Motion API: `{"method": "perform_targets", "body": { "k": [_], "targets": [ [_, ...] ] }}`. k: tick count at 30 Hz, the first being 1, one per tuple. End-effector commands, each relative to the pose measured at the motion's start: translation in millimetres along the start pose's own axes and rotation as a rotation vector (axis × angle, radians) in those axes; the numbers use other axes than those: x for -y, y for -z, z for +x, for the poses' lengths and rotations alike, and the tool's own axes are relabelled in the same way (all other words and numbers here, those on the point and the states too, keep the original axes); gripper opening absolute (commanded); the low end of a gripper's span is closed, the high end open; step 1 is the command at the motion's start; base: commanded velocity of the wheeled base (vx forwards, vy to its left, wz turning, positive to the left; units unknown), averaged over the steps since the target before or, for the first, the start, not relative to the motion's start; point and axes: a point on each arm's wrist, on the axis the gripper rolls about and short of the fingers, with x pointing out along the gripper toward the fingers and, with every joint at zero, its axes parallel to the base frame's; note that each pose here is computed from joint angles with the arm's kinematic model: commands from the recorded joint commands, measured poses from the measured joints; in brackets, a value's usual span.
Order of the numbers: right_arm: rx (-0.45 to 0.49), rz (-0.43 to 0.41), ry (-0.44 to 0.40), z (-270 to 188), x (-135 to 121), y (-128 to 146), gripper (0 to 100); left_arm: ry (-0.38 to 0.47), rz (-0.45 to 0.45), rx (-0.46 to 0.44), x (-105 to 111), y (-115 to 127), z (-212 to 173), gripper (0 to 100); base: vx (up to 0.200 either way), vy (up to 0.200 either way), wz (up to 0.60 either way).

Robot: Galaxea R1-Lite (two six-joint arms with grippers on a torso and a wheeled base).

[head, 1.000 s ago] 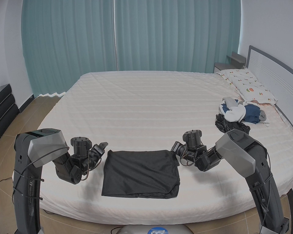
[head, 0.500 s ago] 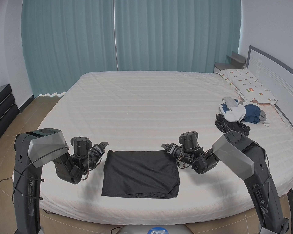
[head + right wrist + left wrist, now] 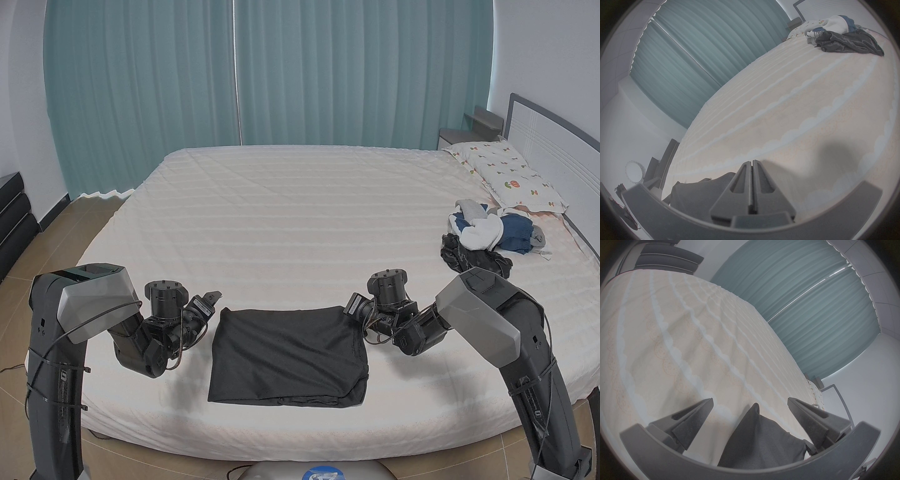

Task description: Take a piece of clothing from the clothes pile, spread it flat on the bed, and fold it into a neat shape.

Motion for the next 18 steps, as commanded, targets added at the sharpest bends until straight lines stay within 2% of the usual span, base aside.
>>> {"method": "perform_targets", "body": {
  "k": [1, 18],
  "targets": [
    [0.004, 0.001, 0.000, 0.1, 0.4, -1.4, 0, -0.002, -0.001, -0.001, -0.9, 0.5, 0.3, 100, 0.000, 0.000, 0.00],
    [0.022, 0.014, 0.016, 6.2, 12.3, -8.6, 0, -0.002, 0.001, -0.001, -0.9, 0.5, 0.3, 100, 0.000, 0.000, 0.00]
  ]
}}
